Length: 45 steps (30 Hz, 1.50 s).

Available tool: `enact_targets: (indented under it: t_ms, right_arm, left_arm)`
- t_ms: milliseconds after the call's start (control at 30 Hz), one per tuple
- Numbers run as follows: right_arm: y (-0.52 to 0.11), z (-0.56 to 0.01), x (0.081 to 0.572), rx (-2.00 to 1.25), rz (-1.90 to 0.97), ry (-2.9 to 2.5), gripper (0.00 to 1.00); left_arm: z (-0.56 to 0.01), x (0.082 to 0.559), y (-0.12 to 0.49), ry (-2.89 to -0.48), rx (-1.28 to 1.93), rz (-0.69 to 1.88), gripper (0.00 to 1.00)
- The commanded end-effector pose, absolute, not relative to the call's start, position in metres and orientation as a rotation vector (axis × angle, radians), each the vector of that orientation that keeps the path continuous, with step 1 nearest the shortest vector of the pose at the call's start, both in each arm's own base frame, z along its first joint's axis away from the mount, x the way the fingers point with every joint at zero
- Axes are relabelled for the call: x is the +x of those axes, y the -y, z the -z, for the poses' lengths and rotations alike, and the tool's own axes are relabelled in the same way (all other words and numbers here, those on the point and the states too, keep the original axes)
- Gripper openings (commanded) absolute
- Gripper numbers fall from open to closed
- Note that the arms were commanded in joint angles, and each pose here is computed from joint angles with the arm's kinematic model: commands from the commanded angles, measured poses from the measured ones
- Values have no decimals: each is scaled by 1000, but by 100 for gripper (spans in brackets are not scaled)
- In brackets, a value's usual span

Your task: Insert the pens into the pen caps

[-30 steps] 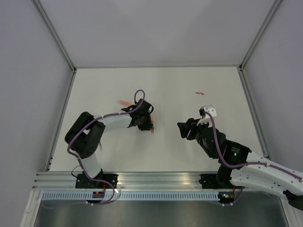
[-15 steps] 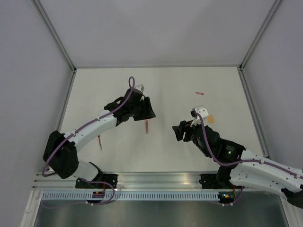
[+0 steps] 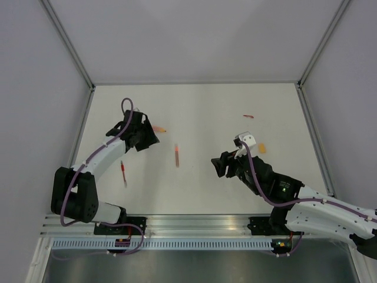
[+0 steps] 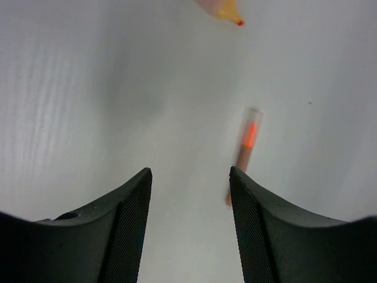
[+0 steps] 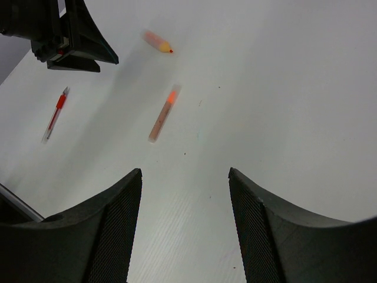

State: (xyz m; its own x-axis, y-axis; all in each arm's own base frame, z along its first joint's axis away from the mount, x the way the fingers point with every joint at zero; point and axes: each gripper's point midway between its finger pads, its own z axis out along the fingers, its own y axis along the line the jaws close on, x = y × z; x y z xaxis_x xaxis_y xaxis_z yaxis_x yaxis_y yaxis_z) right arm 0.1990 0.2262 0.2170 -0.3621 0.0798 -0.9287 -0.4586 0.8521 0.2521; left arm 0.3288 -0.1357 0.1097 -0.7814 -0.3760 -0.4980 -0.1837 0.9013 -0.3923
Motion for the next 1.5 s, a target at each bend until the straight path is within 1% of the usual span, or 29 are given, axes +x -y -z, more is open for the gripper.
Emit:
enact_targets:
  t_ms: [0,100,200,300,433,533,567,700,767,933,1067,1300,1333,1433,1467]
  right_arm:
    - [-234,-220,199,-301,-609,-1851,67]
    - [-238,-217,198,-314,-621,-1859,66]
    - [-242,-215,197,-330,-632,-1870,66]
    - [-243,-214,196,-342,-632,-1873,66]
    - [-242,-216,196,-342,-633,-1866,67]
    - [-242,-218,194,-342,-645,-1858,66]
    - [-242,-218,194,-345,-647,-1859,66]
    - [-243,-219,193,-348,-657,-1855,66]
    - [-243,-220,191,-355,-666,-1854,66]
    - [-242,-225,189,-354,-681,-1840,66]
    - [-239,-225,189,-345,-680,-1838,66]
    - [-236,-226,189,-337,-675,-1830,67]
    - [-236,-227,190,-335,-675,-1829,67]
    - [-236,-227,189,-336,-676,-1829,67]
    - [-236,-227,189,-334,-676,-1828,67]
  left_arm:
    - [-86,333,98,-2477,-553,378,60]
    - [-80,330,72,-2464,-678,327,60]
    - [-81,324,39,-2434,-775,167,60]
    - [-79,312,18,-2444,-831,48,61]
    - [-73,296,3,-2500,-862,-40,63]
    - [-60,275,-13,-2580,-884,-189,62]
    - [-55,265,-21,-2605,-890,-277,62]
    - [-53,251,-39,-2610,-883,-433,63]
    - [-48,248,-39,-2628,-862,-433,63]
    - [-29,251,-23,-2717,-814,-312,61]
    - [-12,246,-19,-2787,-809,-312,54]
    - [-8,246,-19,-2795,-803,-316,53]
    - [-7,246,-19,-2803,-802,-313,52]
    - [-1,246,-13,-2834,-779,-276,44]
    - [-1,252,-8,-2824,-760,-219,39]
